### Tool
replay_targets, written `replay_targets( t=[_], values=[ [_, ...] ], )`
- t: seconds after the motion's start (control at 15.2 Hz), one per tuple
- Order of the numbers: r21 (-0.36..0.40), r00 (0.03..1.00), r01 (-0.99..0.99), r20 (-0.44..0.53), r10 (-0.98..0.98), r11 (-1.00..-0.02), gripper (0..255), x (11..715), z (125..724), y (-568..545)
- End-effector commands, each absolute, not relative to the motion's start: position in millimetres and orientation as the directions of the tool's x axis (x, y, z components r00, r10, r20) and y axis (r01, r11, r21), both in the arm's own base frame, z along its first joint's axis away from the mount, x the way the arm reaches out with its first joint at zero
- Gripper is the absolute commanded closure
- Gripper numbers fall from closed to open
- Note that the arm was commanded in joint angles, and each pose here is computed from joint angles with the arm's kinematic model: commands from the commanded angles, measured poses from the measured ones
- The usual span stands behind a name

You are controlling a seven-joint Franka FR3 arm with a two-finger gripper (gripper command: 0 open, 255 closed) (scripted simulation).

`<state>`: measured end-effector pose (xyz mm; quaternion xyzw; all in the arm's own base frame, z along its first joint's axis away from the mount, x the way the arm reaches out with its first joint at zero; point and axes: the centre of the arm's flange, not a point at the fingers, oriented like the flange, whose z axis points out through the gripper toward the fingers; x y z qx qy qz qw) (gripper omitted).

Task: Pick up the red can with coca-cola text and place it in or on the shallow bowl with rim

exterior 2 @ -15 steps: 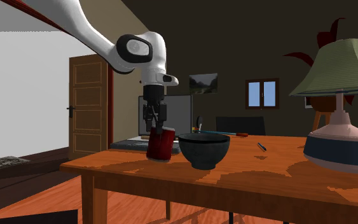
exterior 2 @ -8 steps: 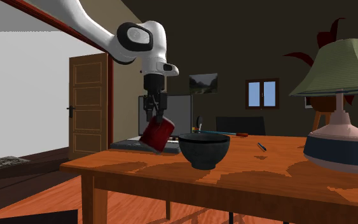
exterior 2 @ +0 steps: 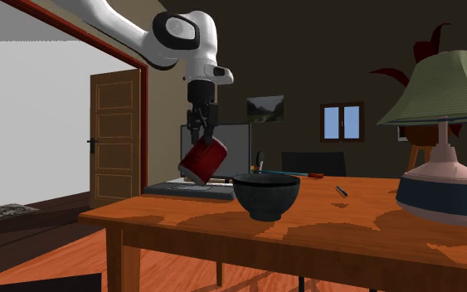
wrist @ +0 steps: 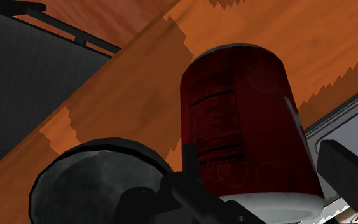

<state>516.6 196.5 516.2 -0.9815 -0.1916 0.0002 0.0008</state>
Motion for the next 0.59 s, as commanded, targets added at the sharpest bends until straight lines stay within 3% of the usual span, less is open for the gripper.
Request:
replay_targets(
  t=[0.0, 0.53],
  values=[
    [-0.002, 0.927, 0.376, 0.001, 0.376, -0.927, 255, 515.8, 527.2, 197.3],
    [-0.002, 0.927, 0.376, 0.001, 0.376, -0.927, 255, 515.8, 569.4, 197.3]
  ],
)
